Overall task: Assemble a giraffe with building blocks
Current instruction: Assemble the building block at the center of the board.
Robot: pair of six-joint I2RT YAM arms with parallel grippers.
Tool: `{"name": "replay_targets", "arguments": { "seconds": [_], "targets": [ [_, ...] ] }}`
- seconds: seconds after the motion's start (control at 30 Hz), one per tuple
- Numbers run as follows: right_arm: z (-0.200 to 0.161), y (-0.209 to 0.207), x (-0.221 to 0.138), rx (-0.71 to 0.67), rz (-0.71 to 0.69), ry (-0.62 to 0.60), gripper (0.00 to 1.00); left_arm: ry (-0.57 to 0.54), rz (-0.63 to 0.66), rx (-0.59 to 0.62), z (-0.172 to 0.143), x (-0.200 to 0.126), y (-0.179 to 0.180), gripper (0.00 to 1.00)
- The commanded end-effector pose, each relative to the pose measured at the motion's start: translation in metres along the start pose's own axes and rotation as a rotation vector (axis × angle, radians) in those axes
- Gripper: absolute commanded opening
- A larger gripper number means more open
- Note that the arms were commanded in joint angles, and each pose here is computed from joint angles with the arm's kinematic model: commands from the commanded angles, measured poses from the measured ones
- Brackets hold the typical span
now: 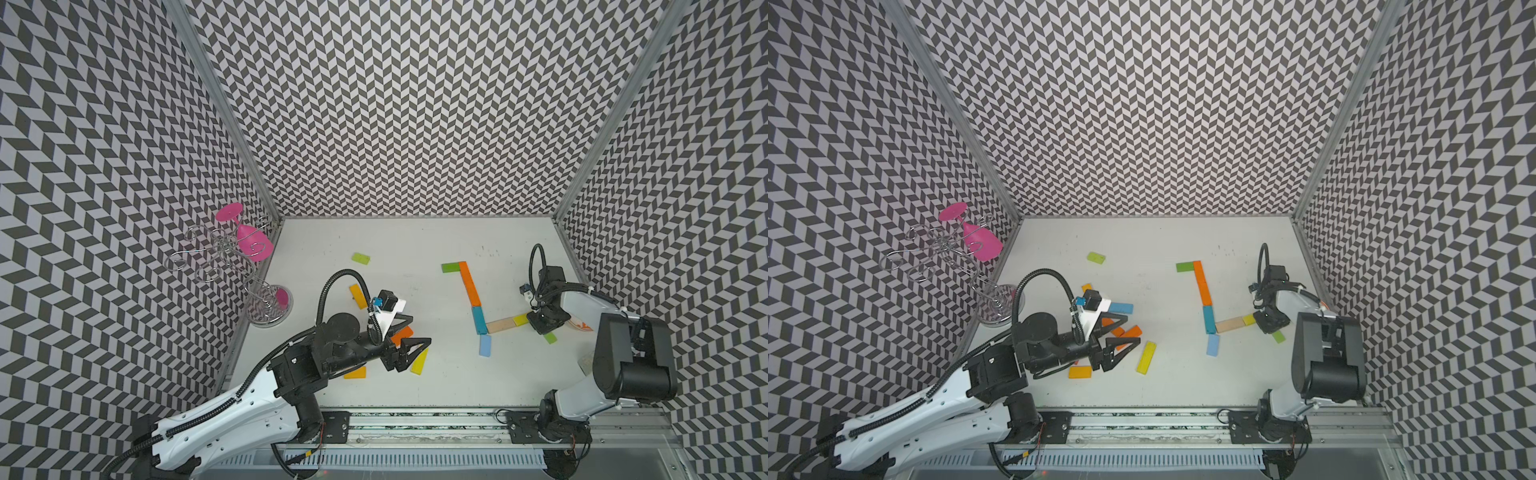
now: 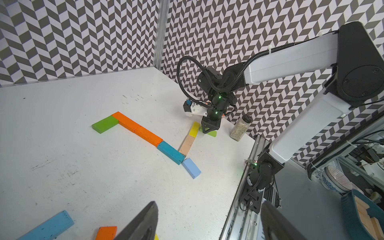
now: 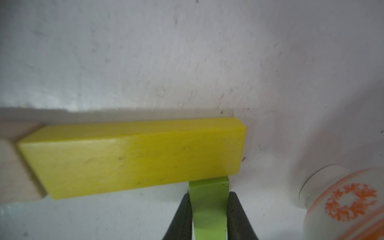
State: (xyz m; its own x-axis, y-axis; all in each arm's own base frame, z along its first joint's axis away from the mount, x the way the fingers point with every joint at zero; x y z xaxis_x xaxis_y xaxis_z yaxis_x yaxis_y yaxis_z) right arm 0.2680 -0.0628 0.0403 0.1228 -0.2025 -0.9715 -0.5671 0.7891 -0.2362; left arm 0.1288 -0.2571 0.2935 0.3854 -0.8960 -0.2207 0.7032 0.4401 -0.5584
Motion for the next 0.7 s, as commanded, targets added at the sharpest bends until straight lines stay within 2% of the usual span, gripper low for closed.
{"name": "replay_targets", "arguments": {
  "seconds": [0.0, 0.53, 0.67],
  "targets": [
    [0.0076, -0.0086, -0.0004, 0.013, -0.021, -0.024, 0.26, -0.010, 0.012, 0.007, 0.0042, -0.0019, 0.0008, 0.78],
    [0.0105, -0.0127, -0.0018, 0.023, -0.030, -0.028, 0.29, -0.010, 0.009, 0.007, 0.0042, -0.0023, 0.0003, 0.78],
    [0.0118, -0.0138, -0.0038, 0.026, -0.033, -0.035, 0.33, -0.011, 0.008, 0.007, 0.0042, -0.0025, 0.0002, 0.78]
  ]
}}
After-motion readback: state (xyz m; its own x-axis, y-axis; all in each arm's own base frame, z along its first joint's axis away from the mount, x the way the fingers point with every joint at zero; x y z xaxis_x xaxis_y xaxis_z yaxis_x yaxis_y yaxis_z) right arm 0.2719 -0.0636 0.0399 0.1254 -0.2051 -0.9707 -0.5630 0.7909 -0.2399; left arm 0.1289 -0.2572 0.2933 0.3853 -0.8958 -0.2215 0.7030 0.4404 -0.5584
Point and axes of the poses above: each gripper's point midway between its finger pads, its own x axis out along the fingers, its own y axis along the line the jaws close on, z = x × y, the point moved 2 cm from there along -x, back along the fingers, and after that the axes turned 13 degrees about -x, right-handed, at the moved point
